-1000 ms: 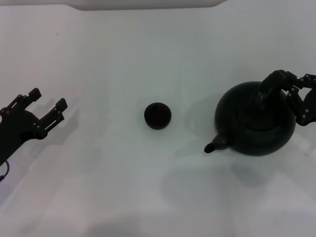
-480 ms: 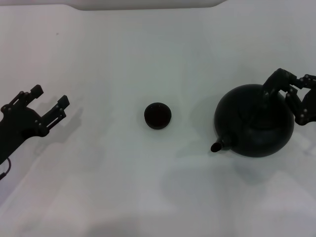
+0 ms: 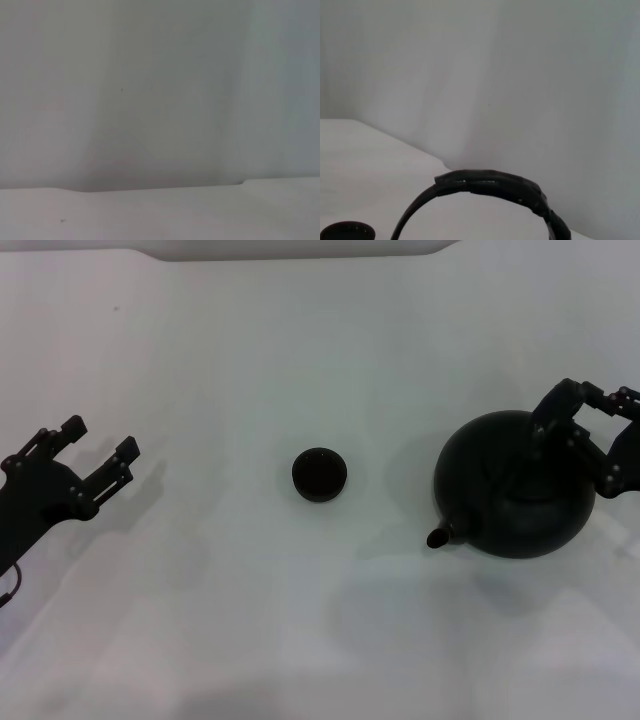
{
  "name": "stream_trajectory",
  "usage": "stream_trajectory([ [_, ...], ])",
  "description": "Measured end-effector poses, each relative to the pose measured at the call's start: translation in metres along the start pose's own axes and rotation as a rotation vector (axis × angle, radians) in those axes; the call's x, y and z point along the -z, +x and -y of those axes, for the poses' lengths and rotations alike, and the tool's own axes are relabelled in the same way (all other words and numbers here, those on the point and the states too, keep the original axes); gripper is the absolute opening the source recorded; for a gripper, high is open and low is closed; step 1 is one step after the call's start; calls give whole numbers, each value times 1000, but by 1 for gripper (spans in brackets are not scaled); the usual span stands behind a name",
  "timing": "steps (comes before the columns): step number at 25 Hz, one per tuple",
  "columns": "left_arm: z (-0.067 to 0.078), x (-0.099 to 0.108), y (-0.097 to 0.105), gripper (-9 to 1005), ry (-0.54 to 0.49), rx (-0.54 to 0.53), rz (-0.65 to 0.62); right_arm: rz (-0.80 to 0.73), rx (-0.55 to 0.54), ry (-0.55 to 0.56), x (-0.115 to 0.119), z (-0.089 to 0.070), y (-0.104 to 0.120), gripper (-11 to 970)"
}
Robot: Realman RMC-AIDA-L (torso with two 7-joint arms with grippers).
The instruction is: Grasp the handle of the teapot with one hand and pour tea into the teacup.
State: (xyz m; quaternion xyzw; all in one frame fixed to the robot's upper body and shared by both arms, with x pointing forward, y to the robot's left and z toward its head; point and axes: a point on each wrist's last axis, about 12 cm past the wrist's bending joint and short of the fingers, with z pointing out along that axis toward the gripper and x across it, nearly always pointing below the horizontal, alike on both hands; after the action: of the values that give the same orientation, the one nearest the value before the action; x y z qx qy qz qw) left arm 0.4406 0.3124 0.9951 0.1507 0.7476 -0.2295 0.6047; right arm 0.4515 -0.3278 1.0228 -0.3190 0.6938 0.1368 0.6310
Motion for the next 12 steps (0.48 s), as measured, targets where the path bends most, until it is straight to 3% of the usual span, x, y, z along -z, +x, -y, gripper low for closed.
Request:
stream_trajectory([
  [12, -1, 1, 0, 773, -9, 0, 0, 12, -45, 35, 14, 4, 2, 641],
])
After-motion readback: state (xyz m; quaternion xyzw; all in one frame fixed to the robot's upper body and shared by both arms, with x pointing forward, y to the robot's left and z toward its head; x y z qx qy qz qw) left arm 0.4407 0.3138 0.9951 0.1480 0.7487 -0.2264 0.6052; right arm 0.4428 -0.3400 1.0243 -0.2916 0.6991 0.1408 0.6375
